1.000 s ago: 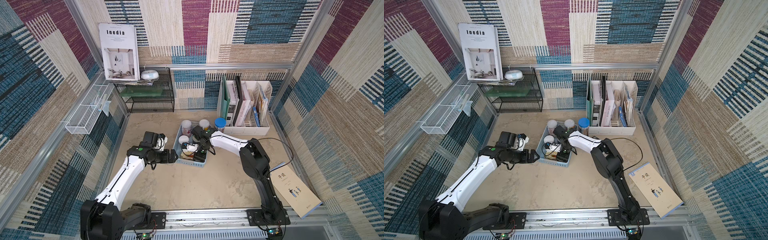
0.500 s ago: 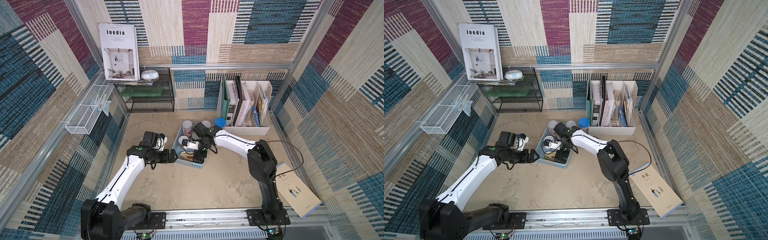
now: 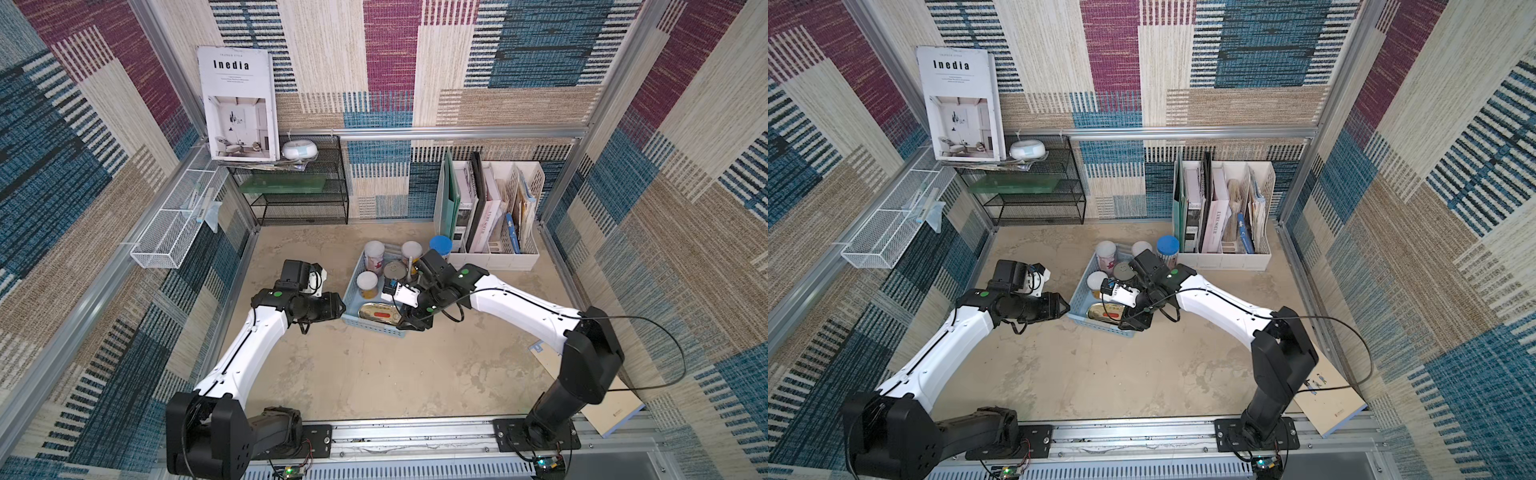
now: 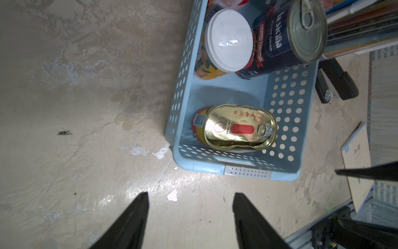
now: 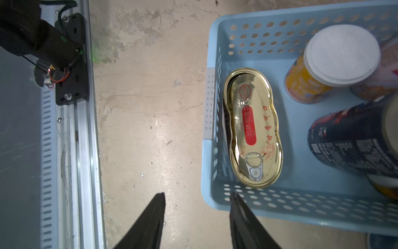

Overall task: Put the canned food in the basket
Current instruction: Place the canned food in the basket, then adjust the basket at the center of the board.

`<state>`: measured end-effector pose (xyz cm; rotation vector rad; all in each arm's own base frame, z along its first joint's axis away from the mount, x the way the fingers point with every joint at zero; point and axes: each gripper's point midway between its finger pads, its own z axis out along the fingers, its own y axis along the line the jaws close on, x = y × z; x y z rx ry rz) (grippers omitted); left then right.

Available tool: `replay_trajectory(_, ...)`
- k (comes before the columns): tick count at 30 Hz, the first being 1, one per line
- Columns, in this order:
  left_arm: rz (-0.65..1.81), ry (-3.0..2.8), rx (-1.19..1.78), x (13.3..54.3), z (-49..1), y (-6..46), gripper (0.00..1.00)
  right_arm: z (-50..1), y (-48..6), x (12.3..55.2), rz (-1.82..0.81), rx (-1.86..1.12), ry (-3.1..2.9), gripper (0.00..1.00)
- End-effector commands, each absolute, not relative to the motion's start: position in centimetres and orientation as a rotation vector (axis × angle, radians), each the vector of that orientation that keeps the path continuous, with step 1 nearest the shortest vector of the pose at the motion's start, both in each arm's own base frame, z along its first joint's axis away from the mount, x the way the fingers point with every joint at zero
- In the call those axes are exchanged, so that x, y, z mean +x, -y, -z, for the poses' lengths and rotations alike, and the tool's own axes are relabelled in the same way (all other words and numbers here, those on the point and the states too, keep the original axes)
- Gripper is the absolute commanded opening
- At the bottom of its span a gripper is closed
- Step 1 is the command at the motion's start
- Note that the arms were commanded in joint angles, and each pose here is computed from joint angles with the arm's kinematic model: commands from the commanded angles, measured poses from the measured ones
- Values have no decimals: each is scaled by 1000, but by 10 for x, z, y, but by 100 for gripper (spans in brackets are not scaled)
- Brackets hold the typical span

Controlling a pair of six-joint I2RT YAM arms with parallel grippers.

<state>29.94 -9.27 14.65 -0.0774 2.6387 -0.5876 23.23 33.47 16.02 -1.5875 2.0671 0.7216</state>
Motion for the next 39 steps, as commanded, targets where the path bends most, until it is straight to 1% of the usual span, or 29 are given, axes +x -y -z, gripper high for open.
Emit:
replay_trajectory(1, 589, -2586, -166, 320, -149, 90, 36, -174, -336, 235, -793, -1348, -2093, 35)
replay_trajectory(2, 598, -2597, -188, 325, -143, 91, 31, -170, -332, 235, -786, -1296, -2119, 32)
replay_trajectory(3, 589, -2615, -211, 328, -135, 90, 26, -165, -327, 236, -771, -1264, -2141, 25)
replay_trajectory(4, 565, -2635, -233, 332, -125, 87, 19, -159, -323, 237, -749, -1235, -2168, 21)
replay_trajectory(6, 537, -2651, -276, 337, -109, 84, 10, -151, -314, 240, -709, -1182, -2219, 20)
replay_trajectory(7, 541, -2649, -296, 339, -104, 84, 7, -149, -310, 241, -700, -1157, -2234, 19)
replay_trajectory(10, 536, -2675, -299, 339, -90, 89, 3, -151, -296, 251, -670, -1077, -2244, 19)
replay_trajectory(12, 543, -2685, -272, 335, -86, 96, 3, -157, -287, 258, -639, -1023, -2233, 21)
replay_trajectory(14, 553, -2693, -239, 331, -83, 105, 4, -161, -276, 266, -600, -967, -2220, 26)
replay_trajectory(16, 553, -2714, -216, 326, -76, 111, 5, -163, -264, 276, -550, -882, -2225, 27)
replay_trajectory(20, 560, -2734, -206, 316, -66, 115, 5, -166, -252, 281, -539, -848, -2222, 32)
replay_trajectory(23, 582, -2728, -185, 312, -66, 123, 6, -159, -246, 282, -517, -837, -2231, 33)
replay_trajectory(26, 623, -2718, -121, 308, -66, 141, 7, -154, -241, 283, -509, -831, -2243, 34)
replay_trajectory(30, 624, -2725, -65, 308, -62, 155, 8, -149, -236, 284, -508, -816, -2249, 35)
replay_trajectory(36, 655, -2726, -30, 295, -57, 161, 10, -145, -227, 283, -480, -809, -2253, 35)
replay_trajectory(39, 597, -2754, -52, 287, -53, 152, 13, -145, -227, 282, -493, -803, -2247, 35)
